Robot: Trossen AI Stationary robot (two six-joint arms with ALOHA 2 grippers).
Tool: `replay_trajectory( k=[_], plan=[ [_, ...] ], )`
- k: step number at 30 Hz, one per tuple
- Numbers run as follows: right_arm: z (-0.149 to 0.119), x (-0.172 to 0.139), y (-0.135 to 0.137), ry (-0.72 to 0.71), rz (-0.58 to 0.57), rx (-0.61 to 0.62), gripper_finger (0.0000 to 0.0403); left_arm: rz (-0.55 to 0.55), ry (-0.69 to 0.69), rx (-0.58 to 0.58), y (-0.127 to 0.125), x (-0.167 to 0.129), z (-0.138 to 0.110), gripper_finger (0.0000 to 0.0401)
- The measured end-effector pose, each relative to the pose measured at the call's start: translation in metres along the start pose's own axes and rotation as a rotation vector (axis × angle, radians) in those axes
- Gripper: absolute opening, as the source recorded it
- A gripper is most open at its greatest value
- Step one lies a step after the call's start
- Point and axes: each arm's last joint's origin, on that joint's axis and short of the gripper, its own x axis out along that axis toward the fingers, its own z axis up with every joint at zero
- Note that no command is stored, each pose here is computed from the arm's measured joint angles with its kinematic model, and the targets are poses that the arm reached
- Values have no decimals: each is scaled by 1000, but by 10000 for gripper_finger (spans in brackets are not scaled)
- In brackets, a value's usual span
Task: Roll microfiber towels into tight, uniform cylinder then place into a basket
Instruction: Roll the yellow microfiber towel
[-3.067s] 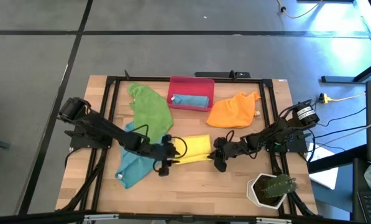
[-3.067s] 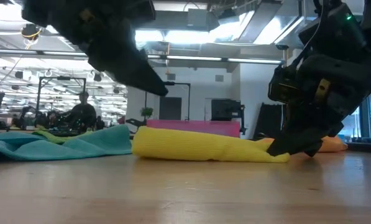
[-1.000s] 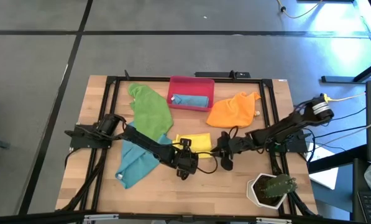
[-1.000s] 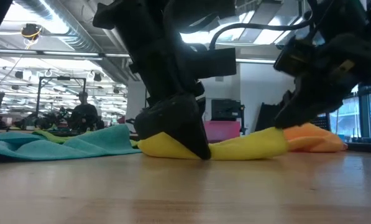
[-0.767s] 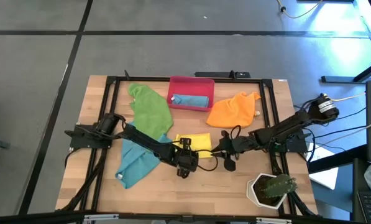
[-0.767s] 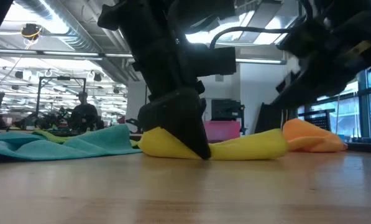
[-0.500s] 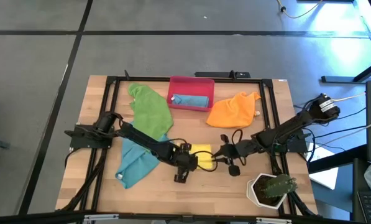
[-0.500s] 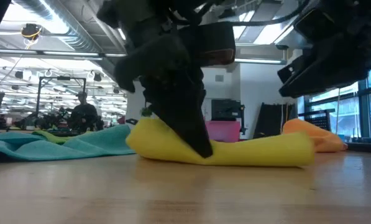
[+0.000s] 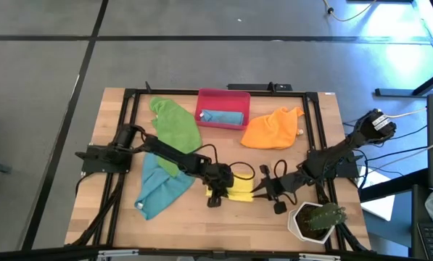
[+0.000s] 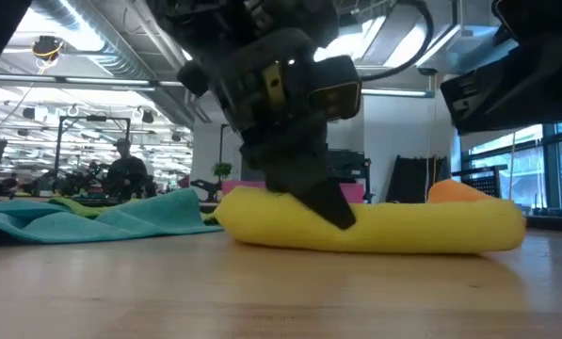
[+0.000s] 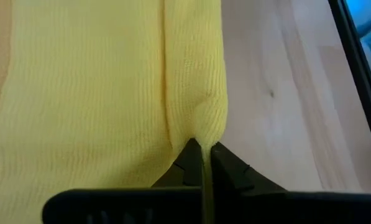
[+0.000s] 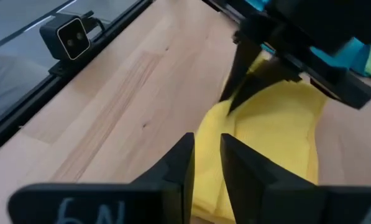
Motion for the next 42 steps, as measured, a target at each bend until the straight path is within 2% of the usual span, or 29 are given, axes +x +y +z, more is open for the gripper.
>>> replay_trajectory(
  k=[4, 12, 17, 22, 26, 33, 37, 42],
  plan=[
    [-1, 3, 4, -14, -3, -23, 113, -3, -10, -58, 7, -2, 3, 0],
    [-8, 19, 8, 10, -10, -28, 217, -81, -57, -66, 12, -5, 11, 0],
    [-5, 36, 12, 42, -31, -66, 233, -127, -121, -94, 21, -4, 2, 0],
    [-11, 53, 13, 110, -127, -102, 221, -163, -176, -189, 33, -2, -19, 0],
    [-17, 60, 11, 171, -228, -120, 213, -170, -180, -204, 34, -3, -27, 0],
    [-16, 61, 10, 180, -262, -121, 190, -235, -193, -215, 33, -4, -26, 0],
    [-18, 61, 8, 195, -276, -49, 145, -255, -189, -235, 35, -5, -25, 0],
    [-22, 61, 2, 233, -296, 36, 49, -248, -191, -227, 35, -5, -25, 0]
  ],
)
